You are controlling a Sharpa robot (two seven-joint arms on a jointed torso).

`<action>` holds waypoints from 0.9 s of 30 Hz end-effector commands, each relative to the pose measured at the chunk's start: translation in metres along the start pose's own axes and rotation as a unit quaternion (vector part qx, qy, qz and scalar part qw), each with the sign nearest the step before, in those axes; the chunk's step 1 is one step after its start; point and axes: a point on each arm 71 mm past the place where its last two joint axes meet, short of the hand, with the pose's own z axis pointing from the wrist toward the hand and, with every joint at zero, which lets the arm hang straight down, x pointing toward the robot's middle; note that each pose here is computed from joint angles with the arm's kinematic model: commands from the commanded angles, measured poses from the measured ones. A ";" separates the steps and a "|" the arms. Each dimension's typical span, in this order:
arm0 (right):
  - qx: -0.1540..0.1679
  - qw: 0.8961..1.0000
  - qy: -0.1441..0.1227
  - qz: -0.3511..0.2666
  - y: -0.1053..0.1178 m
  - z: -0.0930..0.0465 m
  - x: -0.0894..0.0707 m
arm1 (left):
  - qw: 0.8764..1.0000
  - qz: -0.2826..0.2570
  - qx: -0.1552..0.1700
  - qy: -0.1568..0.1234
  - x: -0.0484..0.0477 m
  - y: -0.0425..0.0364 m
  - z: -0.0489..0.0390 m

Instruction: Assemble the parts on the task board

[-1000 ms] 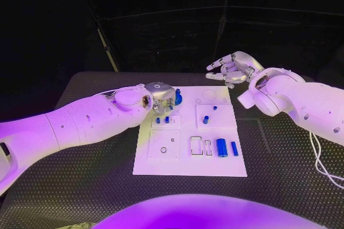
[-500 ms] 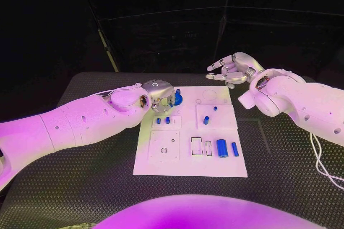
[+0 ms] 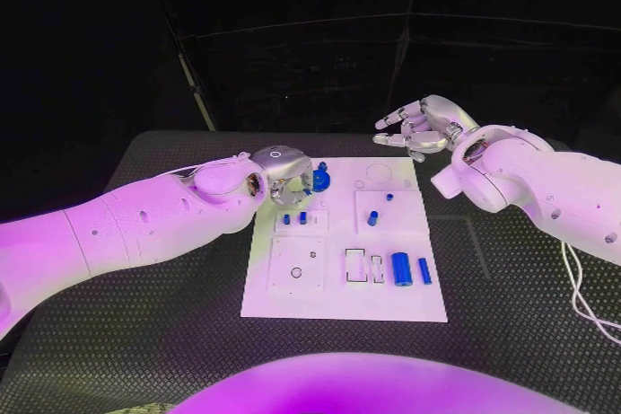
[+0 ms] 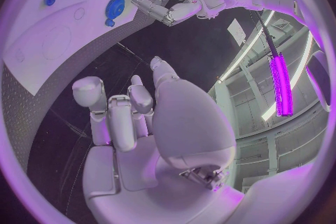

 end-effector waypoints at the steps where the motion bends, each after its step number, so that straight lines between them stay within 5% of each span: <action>1: -0.003 1.000 0.002 0.001 0.001 0.000 0.000 | 1.000 -0.025 0.006 -0.017 -0.0028 -0.0013 -0.0014; 27: 0.000 1.000 0.002 0.001 -0.001 0.000 0.000 | 0.985 -0.164 -0.023 -0.041 0.0136 0.0150 -0.0182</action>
